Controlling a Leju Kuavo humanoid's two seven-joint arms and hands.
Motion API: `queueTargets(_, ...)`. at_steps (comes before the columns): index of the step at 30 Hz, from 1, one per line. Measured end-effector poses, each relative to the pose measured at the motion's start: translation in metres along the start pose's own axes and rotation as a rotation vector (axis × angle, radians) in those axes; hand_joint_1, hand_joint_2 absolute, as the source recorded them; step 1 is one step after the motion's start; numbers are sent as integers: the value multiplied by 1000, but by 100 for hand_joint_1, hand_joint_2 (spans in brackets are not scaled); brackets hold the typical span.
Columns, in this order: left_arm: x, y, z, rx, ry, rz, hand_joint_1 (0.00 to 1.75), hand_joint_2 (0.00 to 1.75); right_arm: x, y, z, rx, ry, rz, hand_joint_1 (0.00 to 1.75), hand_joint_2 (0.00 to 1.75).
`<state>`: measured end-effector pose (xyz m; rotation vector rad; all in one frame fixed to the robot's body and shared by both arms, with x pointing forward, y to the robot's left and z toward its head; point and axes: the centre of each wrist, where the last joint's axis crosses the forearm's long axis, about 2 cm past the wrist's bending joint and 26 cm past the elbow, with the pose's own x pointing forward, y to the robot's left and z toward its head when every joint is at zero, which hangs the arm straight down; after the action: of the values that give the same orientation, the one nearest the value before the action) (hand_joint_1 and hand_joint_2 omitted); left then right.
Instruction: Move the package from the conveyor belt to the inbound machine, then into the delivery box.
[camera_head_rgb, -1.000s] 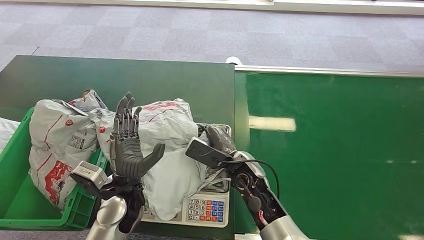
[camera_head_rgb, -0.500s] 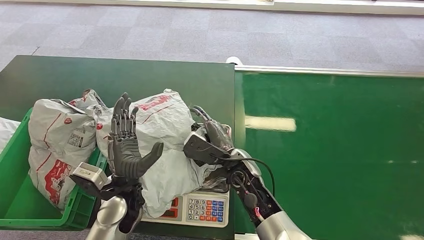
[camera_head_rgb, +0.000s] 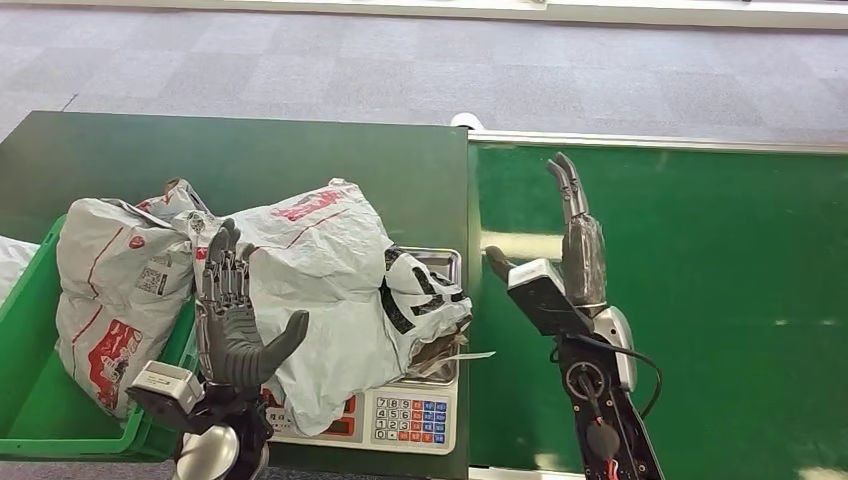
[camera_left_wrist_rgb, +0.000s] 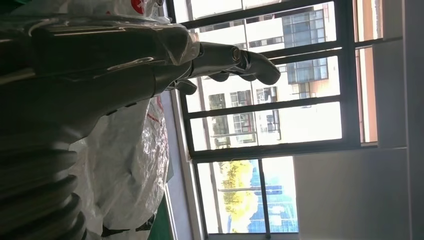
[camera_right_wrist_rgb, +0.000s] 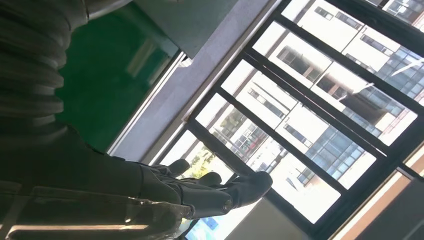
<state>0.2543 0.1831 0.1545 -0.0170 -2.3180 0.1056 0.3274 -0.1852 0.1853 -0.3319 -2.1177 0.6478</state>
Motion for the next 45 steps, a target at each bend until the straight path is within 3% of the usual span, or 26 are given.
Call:
queueTargets(8, 1, 2, 3, 4, 2, -7, 0, 175, 0, -14, 9, -47, -10, 23, 0, 175)
queueTargets(12, 2, 4, 9, 8, 14, -14, 0, 175, -7, -22, 26, -96, 11, 2, 0, 175)
queueTargets(19, 6, 17, 37, -6, 63, -90, 0, 175, -19, -54, 115, -287, 90, -20, 0, 175)
queueTargets(24, 9, 22, 40, -91, 36, -301, 0, 175, 5, -59, 183, -350, 169, 23, 0, 175)
queueTargets(27, 10, 24, 31, -193, 12, -463, 0, 175, 24, -51, 206, -348, 202, 52, 0, 175)
queueTargets(35, 4, 47, -8, -466, 11, -838, 0, 175, 39, -34, 204, -304, 201, 29, 0, 175)
queueTargets(45, -5, 64, -52, -509, -6, -991, 0, 175, 45, -25, 190, -264, 151, -6, 0, 175)
